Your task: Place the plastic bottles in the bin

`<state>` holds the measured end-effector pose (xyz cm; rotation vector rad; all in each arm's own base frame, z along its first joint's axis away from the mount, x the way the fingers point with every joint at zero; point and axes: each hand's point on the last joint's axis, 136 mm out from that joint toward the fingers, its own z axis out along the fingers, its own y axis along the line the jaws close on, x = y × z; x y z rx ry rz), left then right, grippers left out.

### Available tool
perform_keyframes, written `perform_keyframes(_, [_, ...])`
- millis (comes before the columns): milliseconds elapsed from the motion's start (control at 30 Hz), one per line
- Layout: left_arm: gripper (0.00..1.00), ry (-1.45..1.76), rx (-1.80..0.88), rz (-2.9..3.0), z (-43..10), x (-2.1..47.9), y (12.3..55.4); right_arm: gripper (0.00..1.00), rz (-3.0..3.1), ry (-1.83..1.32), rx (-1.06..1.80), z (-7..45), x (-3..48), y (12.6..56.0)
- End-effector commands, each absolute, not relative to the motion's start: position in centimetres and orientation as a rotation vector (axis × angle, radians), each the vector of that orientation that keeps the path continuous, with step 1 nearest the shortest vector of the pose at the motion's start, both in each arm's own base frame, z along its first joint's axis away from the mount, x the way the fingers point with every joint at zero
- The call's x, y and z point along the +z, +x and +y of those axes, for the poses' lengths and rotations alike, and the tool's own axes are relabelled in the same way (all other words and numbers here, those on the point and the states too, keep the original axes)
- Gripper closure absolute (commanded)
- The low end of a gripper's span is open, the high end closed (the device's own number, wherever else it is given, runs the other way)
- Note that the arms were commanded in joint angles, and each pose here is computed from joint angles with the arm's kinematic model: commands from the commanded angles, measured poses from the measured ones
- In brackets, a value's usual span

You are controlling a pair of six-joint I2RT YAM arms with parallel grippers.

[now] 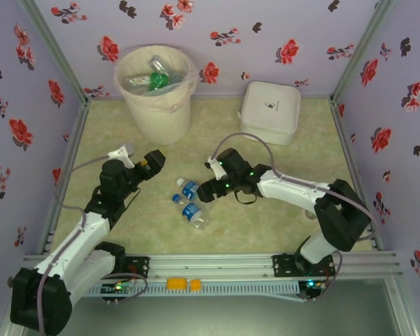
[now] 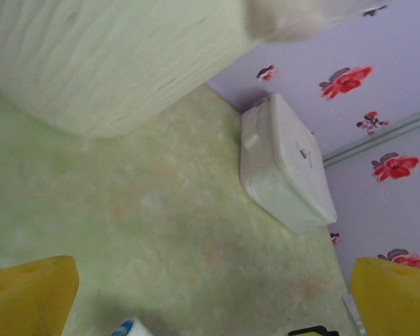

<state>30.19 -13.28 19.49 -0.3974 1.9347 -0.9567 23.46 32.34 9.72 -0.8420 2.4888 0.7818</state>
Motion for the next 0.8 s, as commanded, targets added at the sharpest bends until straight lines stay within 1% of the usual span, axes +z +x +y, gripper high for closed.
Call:
perform_keyframes(0, [0.00, -0.523, -1.004, 1.904, -12.7, 18.1, 29.8, 0.13, 2.567, -0.955, 0.758, 32.6, 8.5, 21.9])
perform_keyframes(167, [0.00, -0.650, -1.009, 1.899, -11.7, 14.8, 29.1, 0.14, 2.593, -1.002, 0.651, 32.7, 7.1, 21.7])
perform_keyframes(367, [0.00, -0.623, -0.971, 1.907, -11.6, 15.2, 29.4, 0.15, 2.624, -1.037, 0.559, 32.5, 5.5, 21.4])
perform_keyframes(500, [0.00, -0.620, -0.979, 1.908, -11.9, 15.1, 29.6, 0.17, 2.630, -1.026, 0.496, 32.4, 4.8, 22.2])
perform_keyframes(767, [0.00, -0.605, -0.985, 1.923, -12.5, 14.8, 29.6, 0.20, 2.634, -1.033, 0.466, 32.8, 4.0, 22.9])
